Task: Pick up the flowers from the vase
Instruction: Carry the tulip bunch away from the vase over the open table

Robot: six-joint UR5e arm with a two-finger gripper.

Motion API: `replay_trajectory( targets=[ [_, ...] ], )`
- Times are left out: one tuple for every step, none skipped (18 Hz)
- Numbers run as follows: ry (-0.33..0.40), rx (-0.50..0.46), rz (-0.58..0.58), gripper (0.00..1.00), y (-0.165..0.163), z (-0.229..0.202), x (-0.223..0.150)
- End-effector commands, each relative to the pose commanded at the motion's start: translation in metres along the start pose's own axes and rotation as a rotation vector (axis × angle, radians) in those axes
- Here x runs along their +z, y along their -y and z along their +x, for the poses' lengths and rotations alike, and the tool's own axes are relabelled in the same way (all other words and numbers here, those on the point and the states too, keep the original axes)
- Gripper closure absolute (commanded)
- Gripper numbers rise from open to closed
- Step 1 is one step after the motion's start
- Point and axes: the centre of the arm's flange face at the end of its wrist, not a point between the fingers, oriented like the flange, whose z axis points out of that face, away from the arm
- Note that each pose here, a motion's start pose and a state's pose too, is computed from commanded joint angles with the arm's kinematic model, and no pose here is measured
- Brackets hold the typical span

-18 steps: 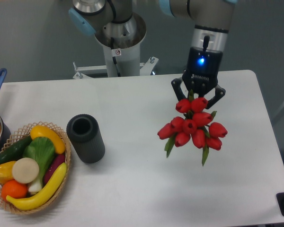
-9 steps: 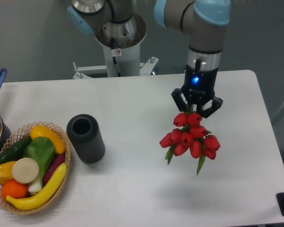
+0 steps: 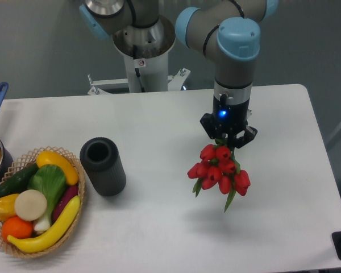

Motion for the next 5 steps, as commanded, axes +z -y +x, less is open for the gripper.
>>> replay_trajectory(
  targets=[
    [-0.002,0.006,-0.022,0.86,0.0020,0.0017,0.0066],
    [-0.001,0.014,-0.036,0.86,0.0034,0.0031,0.0094],
    [-0.002,0.021,-0.046,0.87,0.0060,0.0054,0.0103],
    [-0.003,0.019,-0.048,0.87,0.0056,0.0057,0.0109],
    [-0.004,0.021,-0.048,0.87,0.0056,0.0071,0.0133]
  ],
)
